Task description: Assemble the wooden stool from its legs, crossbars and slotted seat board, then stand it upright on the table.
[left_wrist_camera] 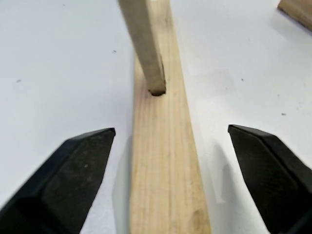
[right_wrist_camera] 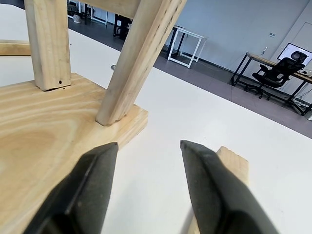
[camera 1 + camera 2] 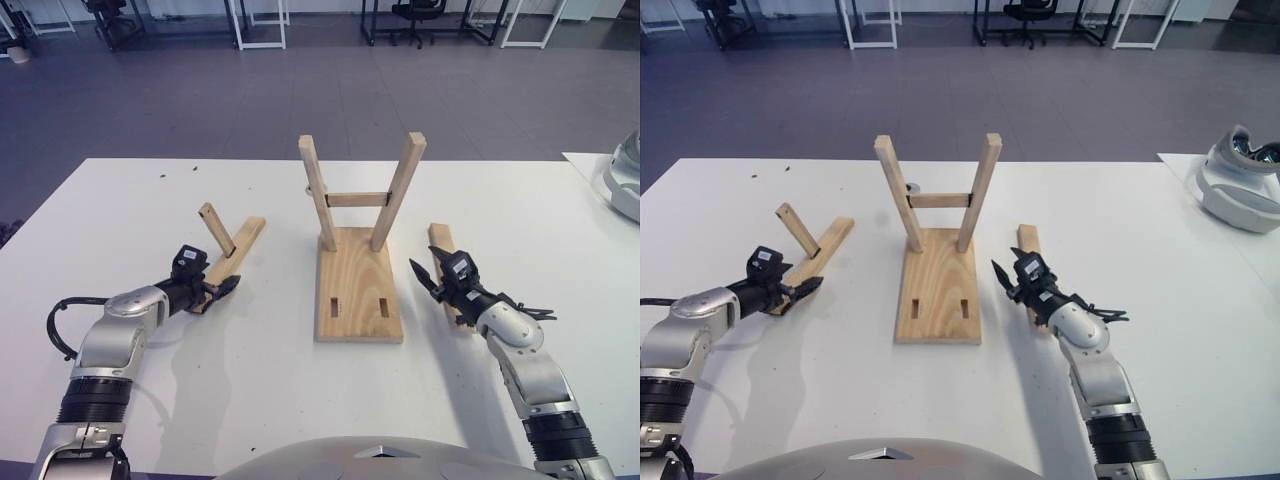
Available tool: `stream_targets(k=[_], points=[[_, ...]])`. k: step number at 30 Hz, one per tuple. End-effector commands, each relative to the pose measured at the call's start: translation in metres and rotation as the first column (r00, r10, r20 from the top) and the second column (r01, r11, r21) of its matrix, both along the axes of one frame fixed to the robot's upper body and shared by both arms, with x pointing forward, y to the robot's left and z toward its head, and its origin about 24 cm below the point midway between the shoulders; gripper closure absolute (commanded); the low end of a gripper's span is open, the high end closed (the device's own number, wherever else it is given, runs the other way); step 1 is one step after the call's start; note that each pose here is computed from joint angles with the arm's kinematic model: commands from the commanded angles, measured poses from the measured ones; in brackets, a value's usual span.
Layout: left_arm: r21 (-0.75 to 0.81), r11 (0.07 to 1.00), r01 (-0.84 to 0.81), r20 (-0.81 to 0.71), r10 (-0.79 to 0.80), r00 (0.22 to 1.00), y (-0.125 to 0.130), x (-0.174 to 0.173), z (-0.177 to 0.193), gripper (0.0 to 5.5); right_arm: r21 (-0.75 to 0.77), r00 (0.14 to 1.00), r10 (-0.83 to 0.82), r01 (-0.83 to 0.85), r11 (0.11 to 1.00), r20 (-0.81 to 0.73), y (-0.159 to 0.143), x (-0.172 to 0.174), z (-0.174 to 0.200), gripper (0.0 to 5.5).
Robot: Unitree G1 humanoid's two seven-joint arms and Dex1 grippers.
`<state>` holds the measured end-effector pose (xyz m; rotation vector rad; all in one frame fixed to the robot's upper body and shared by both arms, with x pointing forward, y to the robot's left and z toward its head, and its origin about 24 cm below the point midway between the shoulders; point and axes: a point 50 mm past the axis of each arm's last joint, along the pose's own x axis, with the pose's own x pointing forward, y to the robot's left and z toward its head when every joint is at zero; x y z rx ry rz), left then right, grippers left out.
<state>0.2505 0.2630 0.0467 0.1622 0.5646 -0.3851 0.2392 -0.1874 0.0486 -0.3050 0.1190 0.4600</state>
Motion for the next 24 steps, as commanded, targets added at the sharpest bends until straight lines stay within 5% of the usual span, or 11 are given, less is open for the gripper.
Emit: stream_targets(k=[1,14,19,24], points=[[0.052,0.998,-0.023,-0.023,0.024,0.999,0.01,-0.004,-0.007,1.27,-0.004,1.0,-0.006,0.006,1.0,0.001,-0.001,-0.001,-0.002,3.11],[-0.027,0.999,0.024,-0.012,-0.025,1.0,0.008,-0.005,-0.007,1.27,0.003,1.0,-0.009,0.009,1.0,0.016,-0.002,0.003,0.004,3.11],[-0.105,0.994,0.007,0.017,-0.005,1.0,0.009,-0.003,-0.001,2.12,0.007,1.0,-0.011,0.01,1.0,0.013,-0.001,0.003,0.004,3.11],[-0.009,1.0,0.009,-0.036,-0.01,0.999,0.014,-0.008,-0.011,3.0,0.006,1.0,-0.01,0.01,1.0,0.012,-0.001,0.003,0.004,3.11]])
